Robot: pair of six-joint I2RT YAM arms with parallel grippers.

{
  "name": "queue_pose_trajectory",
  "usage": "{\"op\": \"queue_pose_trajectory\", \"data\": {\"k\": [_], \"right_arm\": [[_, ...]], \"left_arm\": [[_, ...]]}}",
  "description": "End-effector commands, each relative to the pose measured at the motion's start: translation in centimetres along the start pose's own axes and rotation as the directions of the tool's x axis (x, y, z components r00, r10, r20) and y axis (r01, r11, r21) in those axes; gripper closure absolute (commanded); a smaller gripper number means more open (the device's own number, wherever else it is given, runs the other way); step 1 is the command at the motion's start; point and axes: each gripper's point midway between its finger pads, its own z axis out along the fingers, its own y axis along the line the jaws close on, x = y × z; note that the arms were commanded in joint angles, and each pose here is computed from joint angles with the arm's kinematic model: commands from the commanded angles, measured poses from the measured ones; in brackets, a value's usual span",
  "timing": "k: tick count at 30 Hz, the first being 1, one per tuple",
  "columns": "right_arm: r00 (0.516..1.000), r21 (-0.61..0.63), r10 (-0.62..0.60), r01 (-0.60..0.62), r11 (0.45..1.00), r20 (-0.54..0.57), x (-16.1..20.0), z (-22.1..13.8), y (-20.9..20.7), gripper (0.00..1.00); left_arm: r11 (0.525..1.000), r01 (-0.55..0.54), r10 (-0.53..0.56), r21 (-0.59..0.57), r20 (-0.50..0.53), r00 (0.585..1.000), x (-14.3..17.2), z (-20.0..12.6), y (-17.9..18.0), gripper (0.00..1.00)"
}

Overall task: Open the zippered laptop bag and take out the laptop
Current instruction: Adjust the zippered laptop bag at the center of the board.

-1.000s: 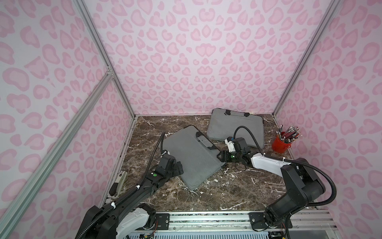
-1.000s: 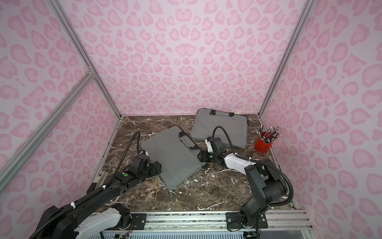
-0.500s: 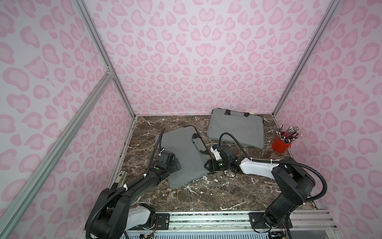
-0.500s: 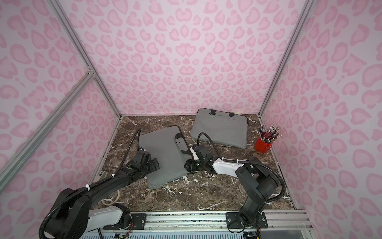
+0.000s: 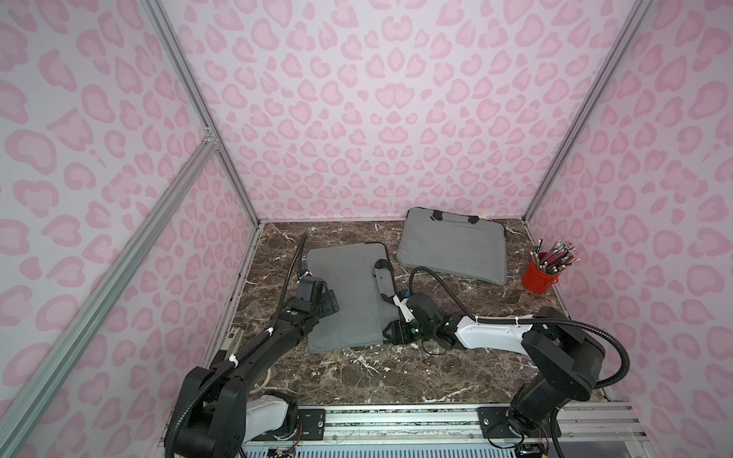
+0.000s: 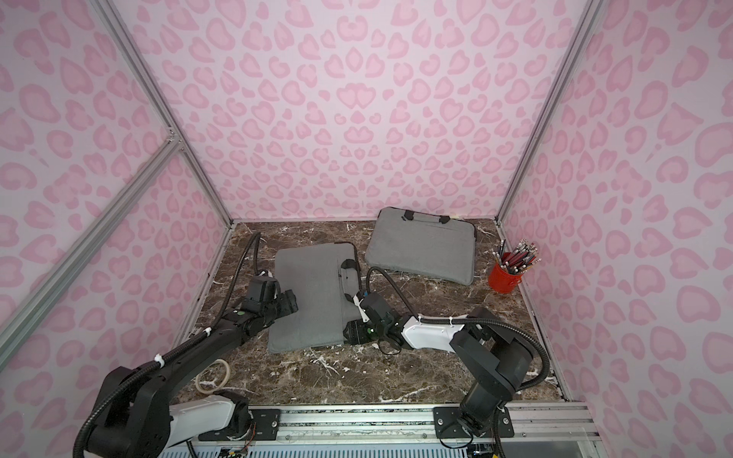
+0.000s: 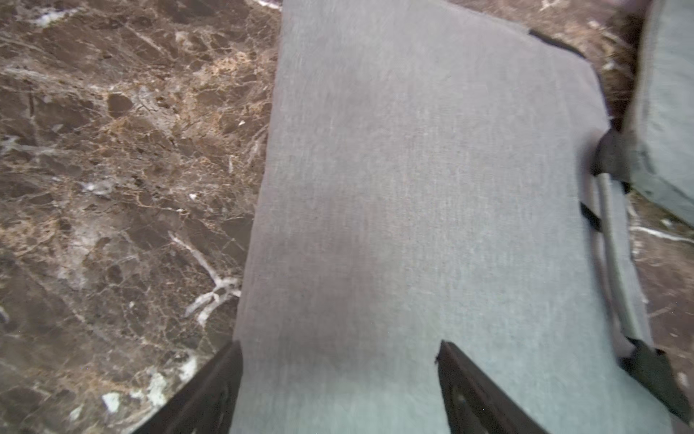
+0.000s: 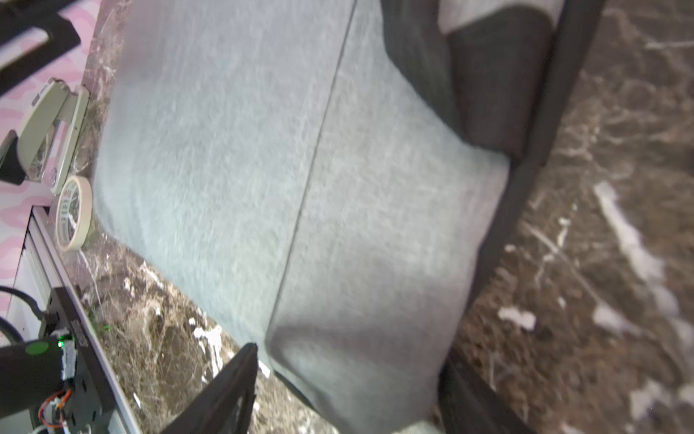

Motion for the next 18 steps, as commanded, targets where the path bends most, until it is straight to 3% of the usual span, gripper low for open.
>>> {"op": "queue_pose_trajectory", "data": {"k": [1,6,18], "right_arm": [[0.998,-0.003,-0.058,0.058,0.998,0.038,0.3,-0.2,0.1,0.23],[0.998,0.009,-0.068,0.068,0.998,0.013,1.3,0.5,-0.2,0.2],[0.987,-0.046,-0.158,0.157,0.987,-0.035,3.4,0.9,2.1,0.24]], "left_arm": [[1.0,0.023,-0.022,0.01,-0.042,0.999,1.6,-1.2,0.5,0.16],[0.999,0.032,-0.032,-0.003,-0.071,0.997,3.3,-2.6,1.7,0.16],[0.994,-0.007,0.027,0.109,-0.18,0.983,7.8,-4.7,-1.0,0.26]]}}
